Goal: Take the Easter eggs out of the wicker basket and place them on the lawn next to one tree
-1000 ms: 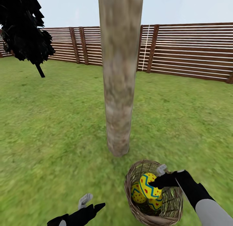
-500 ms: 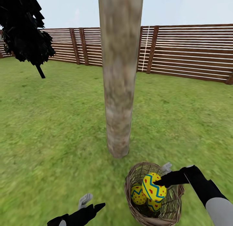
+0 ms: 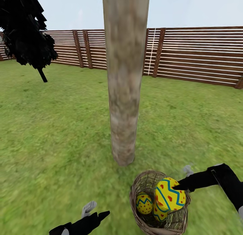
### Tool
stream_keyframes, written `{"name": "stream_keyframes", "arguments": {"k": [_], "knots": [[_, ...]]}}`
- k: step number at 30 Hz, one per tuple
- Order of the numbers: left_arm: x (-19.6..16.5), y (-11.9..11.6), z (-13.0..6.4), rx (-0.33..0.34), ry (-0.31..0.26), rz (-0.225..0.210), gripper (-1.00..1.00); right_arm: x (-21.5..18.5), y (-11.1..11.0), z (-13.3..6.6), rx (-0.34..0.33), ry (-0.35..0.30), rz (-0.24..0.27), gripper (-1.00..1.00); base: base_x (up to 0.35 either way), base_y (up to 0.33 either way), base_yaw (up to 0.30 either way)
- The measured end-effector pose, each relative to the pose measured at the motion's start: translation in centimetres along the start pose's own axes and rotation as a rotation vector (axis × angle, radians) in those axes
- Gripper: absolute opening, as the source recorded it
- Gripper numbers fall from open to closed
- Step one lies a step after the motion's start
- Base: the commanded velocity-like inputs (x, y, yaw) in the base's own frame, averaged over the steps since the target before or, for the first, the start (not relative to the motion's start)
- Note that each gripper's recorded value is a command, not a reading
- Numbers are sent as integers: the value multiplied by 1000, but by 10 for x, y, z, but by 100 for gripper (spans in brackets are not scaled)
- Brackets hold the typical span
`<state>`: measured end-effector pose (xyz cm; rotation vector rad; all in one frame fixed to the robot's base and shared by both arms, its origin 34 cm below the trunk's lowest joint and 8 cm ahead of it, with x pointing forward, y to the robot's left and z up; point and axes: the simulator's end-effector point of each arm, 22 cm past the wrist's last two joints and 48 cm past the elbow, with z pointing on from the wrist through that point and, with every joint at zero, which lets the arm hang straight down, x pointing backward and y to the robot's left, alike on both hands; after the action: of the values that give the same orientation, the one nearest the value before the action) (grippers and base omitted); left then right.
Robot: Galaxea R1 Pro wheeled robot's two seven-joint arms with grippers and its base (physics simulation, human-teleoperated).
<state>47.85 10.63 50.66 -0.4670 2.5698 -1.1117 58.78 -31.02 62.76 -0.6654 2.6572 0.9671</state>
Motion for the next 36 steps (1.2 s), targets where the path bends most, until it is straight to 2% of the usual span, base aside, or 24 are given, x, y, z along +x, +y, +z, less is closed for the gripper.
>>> {"name": "stream_keyframes", "arguments": {"k": [4,5,10,16,22,36], "knots": [[-1,-2,-1,1,0,-1,100,-3,9,-38,-44,0,-26,-100,0,0,0],[-1,-2,-1,1,0,-1,100,-4,6,-45,-34,-4,-32,-100,0,0,0],[-1,-2,-1,3,0,-1,100,-28,7,-100,-53,-142,-48,-100,0,0,0],[-1,-2,-1,3,0,-1,100,-37,6,-136,-51,-201,-55,-100,0,0,0],[-1,-2,-1,4,-1,-2,100,-38,6,-141,-53,-210,-39,-100,0,199,0],[0,-3,-1,5,1,-1,100,-40,7,-143,-53,-214,-45,-100,0,302,0]]}}
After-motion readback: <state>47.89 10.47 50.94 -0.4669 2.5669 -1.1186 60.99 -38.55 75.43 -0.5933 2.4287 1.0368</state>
